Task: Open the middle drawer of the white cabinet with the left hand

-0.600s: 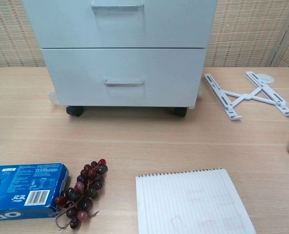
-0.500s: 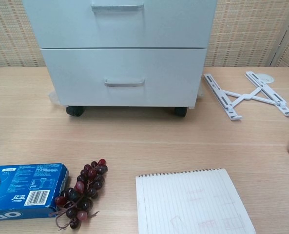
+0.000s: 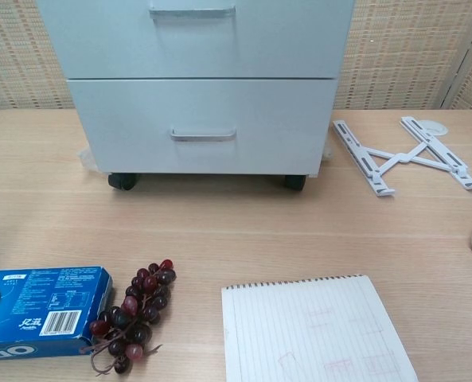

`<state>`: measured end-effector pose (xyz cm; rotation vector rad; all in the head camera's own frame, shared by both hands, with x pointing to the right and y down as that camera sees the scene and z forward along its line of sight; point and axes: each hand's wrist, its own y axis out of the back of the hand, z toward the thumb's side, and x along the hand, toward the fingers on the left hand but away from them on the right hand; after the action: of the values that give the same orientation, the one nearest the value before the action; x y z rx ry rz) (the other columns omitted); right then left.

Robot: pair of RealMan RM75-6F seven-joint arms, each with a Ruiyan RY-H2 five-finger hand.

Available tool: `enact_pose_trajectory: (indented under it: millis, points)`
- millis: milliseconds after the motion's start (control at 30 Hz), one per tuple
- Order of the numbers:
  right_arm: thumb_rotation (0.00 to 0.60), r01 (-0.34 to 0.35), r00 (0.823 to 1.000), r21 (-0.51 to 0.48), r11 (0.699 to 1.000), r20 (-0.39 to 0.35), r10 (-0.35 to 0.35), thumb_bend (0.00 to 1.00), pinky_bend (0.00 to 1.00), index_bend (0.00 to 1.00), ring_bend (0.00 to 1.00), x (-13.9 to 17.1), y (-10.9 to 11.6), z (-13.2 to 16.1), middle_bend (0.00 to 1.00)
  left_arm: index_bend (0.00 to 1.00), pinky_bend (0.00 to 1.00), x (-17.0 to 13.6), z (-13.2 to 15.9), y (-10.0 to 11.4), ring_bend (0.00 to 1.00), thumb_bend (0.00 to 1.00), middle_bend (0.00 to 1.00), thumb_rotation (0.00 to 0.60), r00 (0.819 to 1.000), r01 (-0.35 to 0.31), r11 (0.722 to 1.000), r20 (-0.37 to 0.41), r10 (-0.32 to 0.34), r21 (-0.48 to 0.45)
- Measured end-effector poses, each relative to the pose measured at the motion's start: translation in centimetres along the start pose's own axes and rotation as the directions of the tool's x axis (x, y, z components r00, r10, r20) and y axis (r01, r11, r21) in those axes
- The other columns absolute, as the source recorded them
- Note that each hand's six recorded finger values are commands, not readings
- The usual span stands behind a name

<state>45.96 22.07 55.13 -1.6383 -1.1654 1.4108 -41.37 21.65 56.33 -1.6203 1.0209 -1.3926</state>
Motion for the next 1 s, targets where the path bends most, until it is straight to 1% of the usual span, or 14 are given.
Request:
enact_pose_trajectory:
  millis: [33, 100, 133, 167, 267, 300, 433, 600, 700, 767, 833, 1000]
  points:
    - [0.600, -0.003, 1.000, 0.001, 1.000, 0.000, 0.003, 0.20, 0.17, 0.12, 0.08, 0.0, -0.1, 0.0, 0.23, 0.16, 0.72, 0.3, 0.3, 0.1, 0.58, 0.48, 0.52, 0.600, 1.000, -0.003, 1.000, 0.019, 0.004, -0.018]
    - [0.600, -0.015, 1.000, 0.002, 1.000, 0.001, 0.015, 0.20, 0.17, 0.12, 0.08, 0.1, -0.3, 0.0, 0.23, 0.17, 0.84, 0.9, 1.2, 0.4, 0.70, 0.48, 0.64, 0.600, 0.998, -0.003, 0.998, 0.067, 0.007, -0.064]
    - [0.600, -0.023, 1.000, 0.003, 1.000, 0.002, 0.023, 0.20, 0.17, 0.12, 0.08, 0.1, -0.4, 0.0, 0.23, 0.17, 0.88, 1.3, 1.7, 0.5, 0.74, 0.48, 0.68, 0.600, 0.996, 0.002, 0.997, 0.091, 0.006, -0.083]
    - [0.600, -0.031, 1.000, 0.004, 1.000, 0.004, 0.031, 0.20, 0.17, 0.12, 0.08, 0.1, -0.6, 0.0, 0.23, 0.17, 0.90, 1.7, 2.1, 0.6, 0.76, 0.48, 0.70, 0.600, 0.993, 0.009, 0.995, 0.116, 0.003, -0.100]
    - [0.600, -0.050, 0.999, 0.003, 0.999, 0.006, 0.050, 0.20, 0.17, 0.12, 0.08, 0.1, -0.9, 0.1, 0.23, 0.17, 0.97, 3.3, 4.0, 1.0, 0.84, 0.51, 0.77, 0.600, 0.979, 0.036, 0.990, 0.203, -0.008, -0.135]
    - [0.600, -0.049, 0.999, 0.004, 0.999, 0.004, 0.049, 0.20, 0.17, 0.12, 0.08, 0.0, -0.8, 0.2, 0.23, 0.17, 0.99, 4.0, 4.8, 1.3, 0.87, 0.53, 0.79, 0.600, 0.972, 0.039, 0.988, 0.236, -0.004, -0.147]
    - [0.600, -0.046, 0.999, 0.007, 0.999, -0.007, 0.046, 0.20, 0.17, 0.12, 0.08, -0.2, -0.7, 0.5, 0.23, 0.16, 1.00, 6.0, 7.6, 1.9, 0.94, 0.60, 0.85, 0.600, 0.945, 0.060, 0.981, 0.328, 0.003, -0.183]
    - [0.600, -0.048, 0.999, 0.010, 0.999, -0.009, 0.048, 0.20, 0.17, 0.12, 0.08, -0.3, -0.6, 0.6, 0.23, 0.15, 1.00, 8.2, 11.3, 2.4, 0.96, 0.62, 0.89, 0.600, 0.903, 0.093, 0.977, 0.429, -0.003, -0.190]
    - [0.600, -0.048, 0.999, 0.012, 0.999, -0.006, 0.048, 0.20, 0.17, 0.12, 0.08, -0.2, -0.6, 0.6, 0.23, 0.15, 1.00, 9.1, 13.3, 2.6, 0.98, 0.63, 0.90, 0.600, 0.883, 0.107, 0.975, 0.469, -0.003, -0.194]
    - [0.600, -0.048, 0.999, 0.012, 0.999, -0.005, 0.048, 0.20, 0.17, 0.12, 0.08, -0.3, -0.6, 0.5, 0.23, 0.14, 1.00, 9.5, 14.1, 2.7, 0.98, 0.63, 0.91, 0.600, 0.878, 0.114, 0.973, 0.478, -0.004, -0.201]
    - [0.600, -0.048, 0.999, 0.012, 0.999, -0.006, 0.048, 0.20, 0.17, 0.12, 0.08, -0.3, -0.6, 0.5, 0.23, 0.13, 1.00, 10.1, 14.9, 2.7, 0.99, 0.63, 0.91, 0.600, 0.878, 0.121, 0.970, 0.479, -0.007, -0.209]
    - [0.600, -0.051, 0.999, 0.013, 0.999, -0.003, 0.051, 0.20, 0.17, 0.12, 0.08, -0.3, -0.6, 0.4, 0.23, 0.10, 1.00, 11.3, 16.6, 2.7, 1.00, 0.63, 0.91, 0.600, 0.884, 0.136, 0.969, 0.467, -0.023, -0.208]
